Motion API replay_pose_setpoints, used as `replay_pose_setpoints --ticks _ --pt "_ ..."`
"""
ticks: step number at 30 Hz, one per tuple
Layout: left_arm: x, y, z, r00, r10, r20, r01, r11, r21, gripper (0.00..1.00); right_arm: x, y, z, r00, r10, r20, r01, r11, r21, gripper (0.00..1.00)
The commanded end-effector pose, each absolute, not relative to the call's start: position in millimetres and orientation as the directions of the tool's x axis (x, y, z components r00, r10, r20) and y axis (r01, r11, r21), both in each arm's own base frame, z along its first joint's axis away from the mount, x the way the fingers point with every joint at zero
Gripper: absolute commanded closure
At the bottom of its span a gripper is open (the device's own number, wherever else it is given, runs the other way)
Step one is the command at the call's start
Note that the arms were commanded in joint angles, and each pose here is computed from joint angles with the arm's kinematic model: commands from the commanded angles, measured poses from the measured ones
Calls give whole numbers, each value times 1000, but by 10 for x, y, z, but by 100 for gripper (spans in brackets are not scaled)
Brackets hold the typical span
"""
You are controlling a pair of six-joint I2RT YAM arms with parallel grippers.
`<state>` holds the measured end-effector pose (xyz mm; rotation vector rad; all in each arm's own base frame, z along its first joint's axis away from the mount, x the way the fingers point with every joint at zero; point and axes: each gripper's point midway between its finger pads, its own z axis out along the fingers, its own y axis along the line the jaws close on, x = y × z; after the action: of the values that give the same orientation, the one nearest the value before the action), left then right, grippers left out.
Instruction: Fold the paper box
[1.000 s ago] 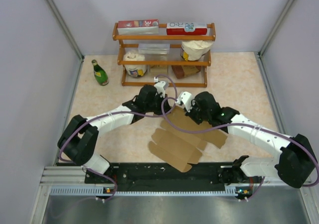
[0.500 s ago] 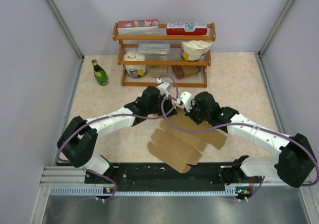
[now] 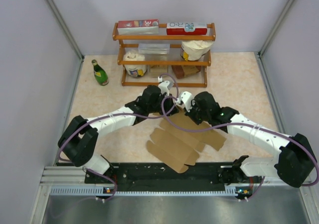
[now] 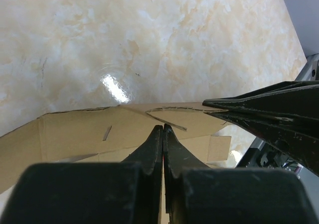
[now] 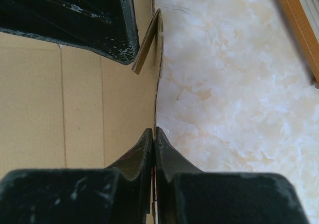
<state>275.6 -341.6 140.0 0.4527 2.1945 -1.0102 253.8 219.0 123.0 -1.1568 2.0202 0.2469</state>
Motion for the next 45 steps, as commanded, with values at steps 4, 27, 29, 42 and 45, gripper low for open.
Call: replay_pose_setpoints --ticks 4,27,29,42,45 --pt "2836 -3073 1531 -662 -22 -750 550 665 -505 100 2644 2322 1484 -246 -603 -759 -783 585 -210 100" --pt "2988 -2204 502 -761 -51 -647 285 870 -403 100 2632 2289 1464 -202 -606 -769 -785 570 -243 100" --pt "3003 -2235 473 -766 -44 -642 292 865 -408 100 2633 2292 1461 -205 -603 -771 -785 572 -239 100" --pt "3012 -2564 534 -752 -20 -659 383 800 -462 100 2664 2319 1460 -217 -592 -776 -777 586 -230 100" --pt "2971 -2633 588 -741 -13 -672 416 776 -474 100 2667 2326 1435 -224 -591 -775 -776 589 -224 100"
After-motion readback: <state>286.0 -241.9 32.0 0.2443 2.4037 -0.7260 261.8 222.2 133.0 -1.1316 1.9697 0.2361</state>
